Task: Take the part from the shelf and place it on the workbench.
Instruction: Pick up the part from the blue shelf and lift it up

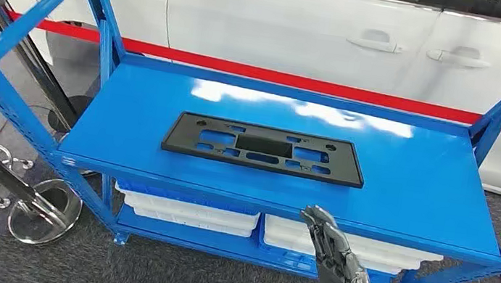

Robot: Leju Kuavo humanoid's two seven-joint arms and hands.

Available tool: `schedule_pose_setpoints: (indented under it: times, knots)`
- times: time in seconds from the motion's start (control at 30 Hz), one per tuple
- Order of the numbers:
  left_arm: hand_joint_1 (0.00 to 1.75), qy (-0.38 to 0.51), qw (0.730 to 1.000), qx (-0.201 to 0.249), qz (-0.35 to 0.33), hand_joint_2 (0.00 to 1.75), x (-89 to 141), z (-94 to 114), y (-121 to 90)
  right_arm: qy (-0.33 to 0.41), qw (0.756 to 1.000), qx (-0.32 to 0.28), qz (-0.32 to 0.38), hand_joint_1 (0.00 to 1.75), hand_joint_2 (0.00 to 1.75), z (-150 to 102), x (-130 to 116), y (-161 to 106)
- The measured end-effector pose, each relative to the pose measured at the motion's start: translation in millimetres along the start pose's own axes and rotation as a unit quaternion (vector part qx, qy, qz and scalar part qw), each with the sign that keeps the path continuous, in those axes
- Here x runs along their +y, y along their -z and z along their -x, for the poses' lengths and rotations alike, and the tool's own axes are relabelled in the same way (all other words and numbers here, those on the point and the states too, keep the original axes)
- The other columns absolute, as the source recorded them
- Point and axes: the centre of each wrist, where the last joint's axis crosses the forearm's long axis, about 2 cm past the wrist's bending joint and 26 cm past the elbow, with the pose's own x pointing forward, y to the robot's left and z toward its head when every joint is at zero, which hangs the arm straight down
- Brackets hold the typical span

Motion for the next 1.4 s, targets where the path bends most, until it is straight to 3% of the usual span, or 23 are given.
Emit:
schedule_pose_setpoints:
  times: [0.87, 1.0, 1.2, 1.33, 1.4]
  knots:
    - [0.00, 0.039, 0.999, 0.014, -0.017, 0.00, 5.6, 4.3, -2.7, -0.016, 0.999, 0.035, 0.009, 0.00, 0.00, 4.6, 5.2, -13.3]
    - [0.00, 0.045, 0.998, 0.023, -0.022, 0.00, 5.9, 3.6, -2.3, -0.030, 0.998, 0.045, 0.010, 0.00, 1.75, 5.8, 5.0, -13.2]
    - [0.00, 0.062, 0.996, 0.050, -0.038, 0.00, 9.8, 4.7, -3.2, -0.156, 0.980, 0.123, -0.005, 0.00, 1.75, 23.0, 3.7, -14.7]
    - [0.00, 0.069, 0.996, 0.051, -0.036, 0.00, 9.6, 1.9, -1.6, -0.298, 0.940, 0.162, -0.035, 0.00, 1.75, 43.9, 1.9, -7.1]
    - [0.00, 0.070, 0.996, 0.051, -0.036, 0.00, 9.2, 1.1, -1.2, -0.335, 0.926, 0.166, -0.048, 0.00, 1.75, 52.9, 3.3, -3.6]
